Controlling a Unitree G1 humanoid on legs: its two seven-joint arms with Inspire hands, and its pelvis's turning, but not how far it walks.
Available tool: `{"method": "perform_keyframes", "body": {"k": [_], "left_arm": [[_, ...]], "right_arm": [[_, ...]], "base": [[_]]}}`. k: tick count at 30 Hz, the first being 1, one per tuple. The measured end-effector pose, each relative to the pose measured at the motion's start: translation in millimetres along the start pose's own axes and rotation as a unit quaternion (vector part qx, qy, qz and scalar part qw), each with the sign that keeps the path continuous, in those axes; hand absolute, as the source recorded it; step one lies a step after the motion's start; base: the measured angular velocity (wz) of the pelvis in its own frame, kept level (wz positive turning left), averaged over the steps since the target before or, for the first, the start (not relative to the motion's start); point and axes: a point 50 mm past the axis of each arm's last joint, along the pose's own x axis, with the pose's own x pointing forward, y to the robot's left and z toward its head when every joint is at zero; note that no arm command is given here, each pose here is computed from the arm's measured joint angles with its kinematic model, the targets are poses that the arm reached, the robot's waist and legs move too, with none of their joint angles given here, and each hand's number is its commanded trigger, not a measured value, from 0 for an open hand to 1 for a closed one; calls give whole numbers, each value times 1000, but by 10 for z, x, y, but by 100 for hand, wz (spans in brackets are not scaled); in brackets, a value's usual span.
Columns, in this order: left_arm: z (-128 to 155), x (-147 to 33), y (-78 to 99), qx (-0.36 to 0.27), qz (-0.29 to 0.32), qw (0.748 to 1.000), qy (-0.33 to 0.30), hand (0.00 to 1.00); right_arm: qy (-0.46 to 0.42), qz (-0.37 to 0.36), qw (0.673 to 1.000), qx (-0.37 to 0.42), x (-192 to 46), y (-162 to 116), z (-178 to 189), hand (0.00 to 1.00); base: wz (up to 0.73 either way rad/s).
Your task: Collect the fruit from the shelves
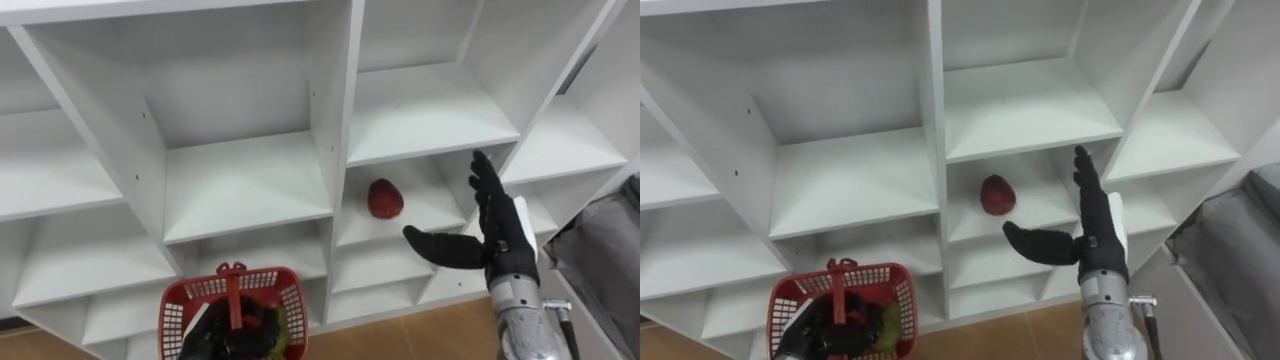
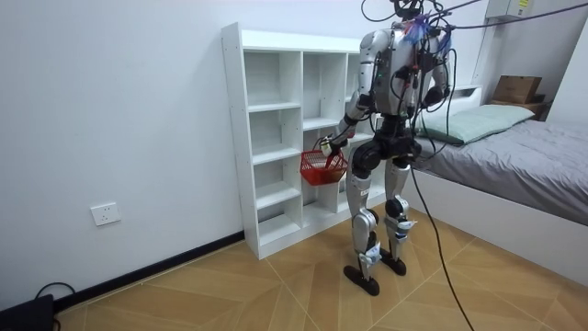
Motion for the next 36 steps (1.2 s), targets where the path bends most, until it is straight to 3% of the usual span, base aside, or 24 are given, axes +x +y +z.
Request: {"method": "perform_keyframes", "body": {"k": [14, 29, 36], "left_arm": [[16, 7, 8, 0, 1, 1000, -2, 100], [227, 134, -7, 7, -3, 1000, -22, 100], [111, 140, 73, 3, 12, 1000, 11, 100]], "right_arm": [[58, -36, 997, 25, -22, -77, -231, 0], [68, -48, 996, 13, 306, -75, -210, 0], [65, -54, 996, 20, 476, -72, -133, 0]], "base": [[3], [11], [11]]}}
